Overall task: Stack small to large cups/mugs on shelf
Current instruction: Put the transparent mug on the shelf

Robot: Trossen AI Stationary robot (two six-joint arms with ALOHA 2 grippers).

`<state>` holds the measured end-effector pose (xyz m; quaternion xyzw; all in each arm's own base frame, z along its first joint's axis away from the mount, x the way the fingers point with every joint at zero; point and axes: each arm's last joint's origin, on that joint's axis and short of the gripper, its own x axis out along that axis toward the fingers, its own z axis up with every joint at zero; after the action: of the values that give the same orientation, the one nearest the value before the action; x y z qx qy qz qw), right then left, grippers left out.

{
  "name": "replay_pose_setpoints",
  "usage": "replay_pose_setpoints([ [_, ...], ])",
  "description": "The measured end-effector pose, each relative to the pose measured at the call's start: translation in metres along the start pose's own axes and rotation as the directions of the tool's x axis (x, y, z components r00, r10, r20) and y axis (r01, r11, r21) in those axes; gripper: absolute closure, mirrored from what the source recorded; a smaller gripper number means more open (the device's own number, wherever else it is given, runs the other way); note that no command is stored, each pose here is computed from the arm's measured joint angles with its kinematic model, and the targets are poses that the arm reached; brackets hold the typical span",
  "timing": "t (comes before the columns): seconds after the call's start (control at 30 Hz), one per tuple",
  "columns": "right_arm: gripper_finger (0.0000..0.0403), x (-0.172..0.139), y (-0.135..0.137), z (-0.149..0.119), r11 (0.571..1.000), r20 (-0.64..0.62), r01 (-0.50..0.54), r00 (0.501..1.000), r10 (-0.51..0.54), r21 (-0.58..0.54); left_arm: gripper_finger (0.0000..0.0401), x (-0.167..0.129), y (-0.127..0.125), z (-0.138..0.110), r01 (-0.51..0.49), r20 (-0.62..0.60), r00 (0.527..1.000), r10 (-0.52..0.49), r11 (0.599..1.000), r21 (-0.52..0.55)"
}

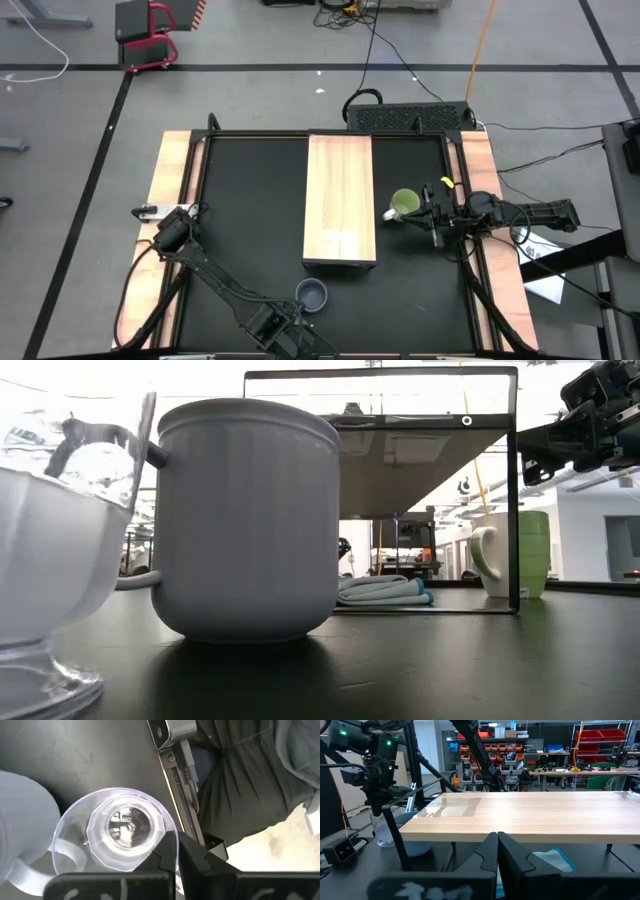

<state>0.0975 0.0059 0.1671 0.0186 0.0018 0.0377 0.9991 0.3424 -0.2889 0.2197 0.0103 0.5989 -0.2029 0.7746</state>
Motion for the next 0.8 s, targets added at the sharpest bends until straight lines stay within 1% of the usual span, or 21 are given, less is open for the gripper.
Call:
replay_pose_setpoints([
  [0.2, 0.0403, 0.000, 0.000, 0.000, 1.000, 0.000, 0.000, 1.000, 0.000, 0.000, 0.0396, 0.000, 0.000, -0.001, 0.020, -0.016, 1.000, -0.020, 1.000, 0.020],
  [0.3, 0.0403, 0.000, 0.000, 0.000, 1.000, 0.000, 0.000, 1.000, 0.000, 0.000, 0.0395, -0.007, -0.001, -0.002, 0.019, -0.014, 1.000, -0.019, 1.000, 0.018],
  [0.43, 0.0403, 0.000, 0.000, 0.000, 1.000, 0.000, -0.001, 1.000, 0.001, 0.000, 0.0397, -0.026, -0.002, -0.002, -0.008, 0.040, 0.999, 0.006, 0.999, 0.038],
  [0.63, 0.0403, 0.000, 0.000, 0.000, 1.000, -0.005, 0.000, 1.000, 0.000, 0.000, 0.0398, -0.061, -0.005, -0.004, -0.085, 0.156, 0.985, 0.076, 0.995, 0.050],
  [0.8, 0.0403, 0.001, 0.000, -0.001, 1.000, -0.014, 0.000, 1.000, 0.000, 0.000, 0.0398, -0.086, -0.003, -0.003, -0.137, 0.254, 0.958, 0.133, 0.991, -0.005],
])
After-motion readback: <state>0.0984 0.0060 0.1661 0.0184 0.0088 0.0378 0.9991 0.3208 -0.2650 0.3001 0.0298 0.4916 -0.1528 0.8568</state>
